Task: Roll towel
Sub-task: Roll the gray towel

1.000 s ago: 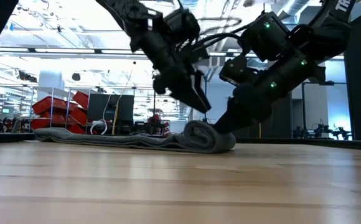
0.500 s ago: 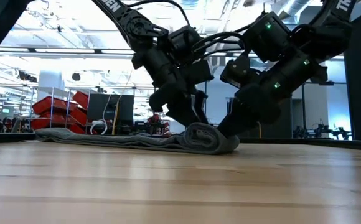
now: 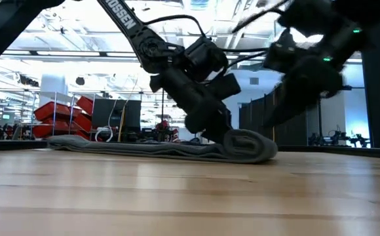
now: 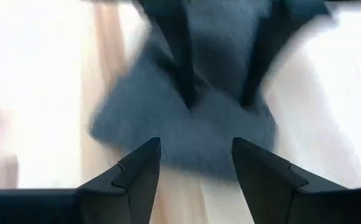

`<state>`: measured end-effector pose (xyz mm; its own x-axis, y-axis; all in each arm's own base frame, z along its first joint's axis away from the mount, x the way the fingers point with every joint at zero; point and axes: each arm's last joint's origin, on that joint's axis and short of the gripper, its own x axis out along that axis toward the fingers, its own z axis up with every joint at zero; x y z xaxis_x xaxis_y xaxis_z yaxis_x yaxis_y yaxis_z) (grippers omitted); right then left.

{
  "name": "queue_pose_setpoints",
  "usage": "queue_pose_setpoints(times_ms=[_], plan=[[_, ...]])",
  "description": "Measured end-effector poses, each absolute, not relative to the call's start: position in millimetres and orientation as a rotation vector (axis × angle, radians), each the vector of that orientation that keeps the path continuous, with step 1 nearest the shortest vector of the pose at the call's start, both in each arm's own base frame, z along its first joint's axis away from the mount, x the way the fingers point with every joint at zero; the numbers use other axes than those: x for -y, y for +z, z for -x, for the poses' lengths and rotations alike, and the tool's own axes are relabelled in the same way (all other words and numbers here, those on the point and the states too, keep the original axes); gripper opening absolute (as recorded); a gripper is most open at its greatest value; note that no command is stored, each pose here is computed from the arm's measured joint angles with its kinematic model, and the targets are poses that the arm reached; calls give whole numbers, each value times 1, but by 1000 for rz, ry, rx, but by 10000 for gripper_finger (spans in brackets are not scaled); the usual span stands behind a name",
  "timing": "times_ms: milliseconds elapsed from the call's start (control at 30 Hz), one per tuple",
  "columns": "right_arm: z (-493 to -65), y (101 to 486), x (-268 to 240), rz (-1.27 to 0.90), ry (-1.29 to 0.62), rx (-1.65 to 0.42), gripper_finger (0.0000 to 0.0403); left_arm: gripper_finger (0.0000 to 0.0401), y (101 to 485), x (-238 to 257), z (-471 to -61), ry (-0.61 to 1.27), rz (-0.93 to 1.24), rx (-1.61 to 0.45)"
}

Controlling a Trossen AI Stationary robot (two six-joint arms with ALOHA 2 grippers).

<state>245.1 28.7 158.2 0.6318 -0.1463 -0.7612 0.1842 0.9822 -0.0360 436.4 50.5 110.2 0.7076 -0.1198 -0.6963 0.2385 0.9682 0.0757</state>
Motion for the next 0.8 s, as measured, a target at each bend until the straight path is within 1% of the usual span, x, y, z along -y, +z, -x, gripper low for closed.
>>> queue_pose_setpoints(times_ms=[233,333,400,500,667,800], plan=[[-220,162,-37,-90,-242,-834,189,174,129,-53,-455,-82,-132,-687],[-216,160,-36,-77,-250,-835,189,174,139,-50,-462,-51,-139,-612],[-213,157,-34,-55,-259,-845,189,174,140,-46,-463,-40,-129,-600],[-210,149,-26,-21,-298,-831,189,174,139,-44,-463,-26,-118,-602],[-213,148,-14,-20,-319,-744,189,174,137,-40,-462,4,-127,-634],[-217,144,-9,-20,-293,-721,189,174,135,-36,-460,-4,-121,-667]])
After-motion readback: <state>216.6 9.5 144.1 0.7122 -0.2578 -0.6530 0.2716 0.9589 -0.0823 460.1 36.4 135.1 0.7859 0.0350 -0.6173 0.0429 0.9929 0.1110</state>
